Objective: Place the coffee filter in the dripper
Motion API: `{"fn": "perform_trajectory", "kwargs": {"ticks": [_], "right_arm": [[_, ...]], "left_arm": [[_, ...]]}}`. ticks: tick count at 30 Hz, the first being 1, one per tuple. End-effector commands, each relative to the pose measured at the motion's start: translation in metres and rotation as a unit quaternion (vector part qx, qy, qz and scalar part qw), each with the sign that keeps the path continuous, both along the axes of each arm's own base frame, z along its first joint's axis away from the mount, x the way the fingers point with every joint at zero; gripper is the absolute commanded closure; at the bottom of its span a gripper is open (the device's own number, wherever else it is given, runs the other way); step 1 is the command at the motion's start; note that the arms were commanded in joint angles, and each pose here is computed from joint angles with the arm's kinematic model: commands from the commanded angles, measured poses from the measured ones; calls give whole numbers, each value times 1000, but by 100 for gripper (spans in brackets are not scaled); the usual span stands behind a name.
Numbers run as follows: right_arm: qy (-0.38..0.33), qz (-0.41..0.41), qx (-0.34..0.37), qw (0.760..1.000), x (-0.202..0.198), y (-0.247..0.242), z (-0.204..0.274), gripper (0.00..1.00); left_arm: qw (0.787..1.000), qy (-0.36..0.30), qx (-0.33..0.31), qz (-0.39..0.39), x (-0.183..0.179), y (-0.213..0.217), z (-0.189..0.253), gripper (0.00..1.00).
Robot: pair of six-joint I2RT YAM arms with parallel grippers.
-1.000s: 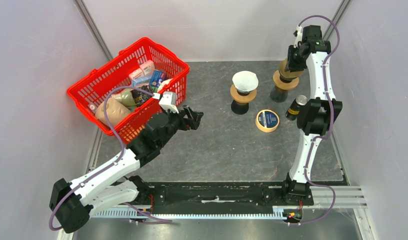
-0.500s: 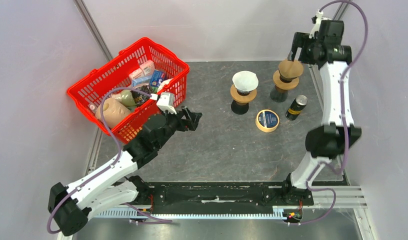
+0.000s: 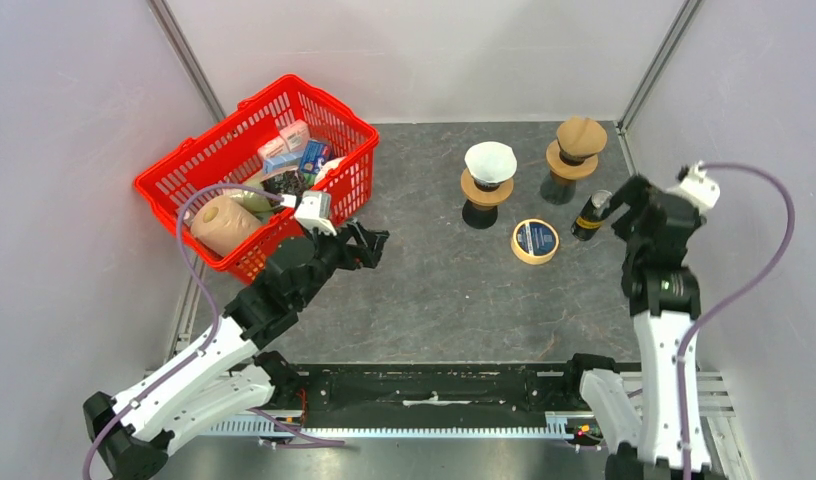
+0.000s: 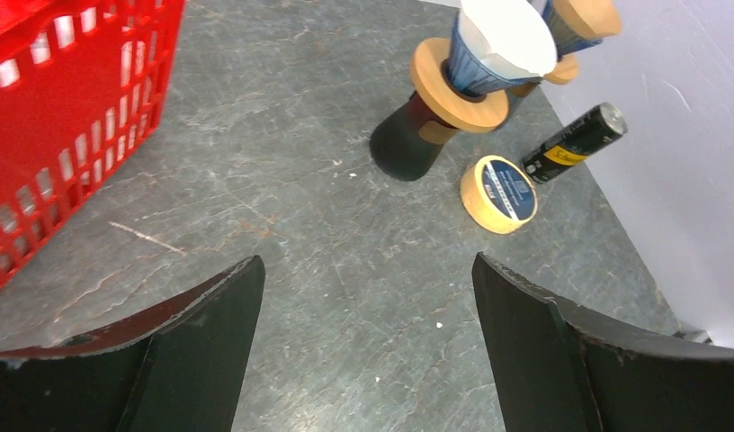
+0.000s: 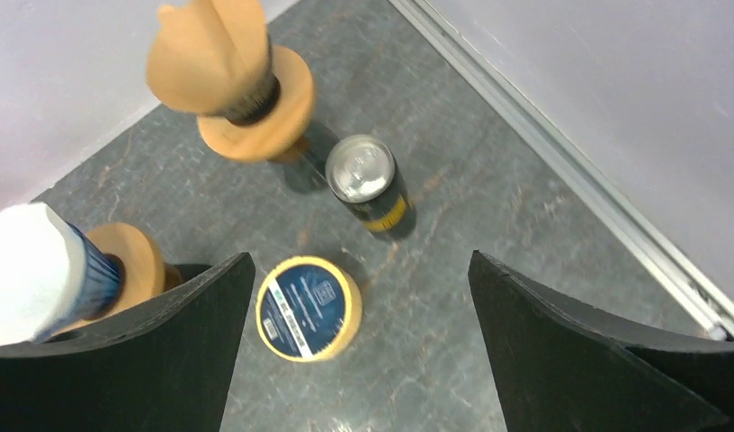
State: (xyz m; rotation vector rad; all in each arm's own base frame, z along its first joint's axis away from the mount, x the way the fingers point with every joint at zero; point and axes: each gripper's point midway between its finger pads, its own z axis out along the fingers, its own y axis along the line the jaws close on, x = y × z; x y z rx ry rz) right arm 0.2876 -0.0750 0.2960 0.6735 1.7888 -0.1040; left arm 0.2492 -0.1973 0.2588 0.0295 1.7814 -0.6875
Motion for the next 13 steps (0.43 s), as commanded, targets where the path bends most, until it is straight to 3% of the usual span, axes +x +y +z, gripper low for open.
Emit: {"fn": "perform_trajectory", "kwargs": {"ticks": [1, 13], "right_arm": [[-59, -45, 15, 997, -29, -6, -5, 3], [-9, -43, 22, 999, -46, -2, -35, 3]], "left_arm": [[999, -1, -1, 53, 2, 23, 8, 8], [996, 9, 9, 91, -1, 42, 0, 7]]}}
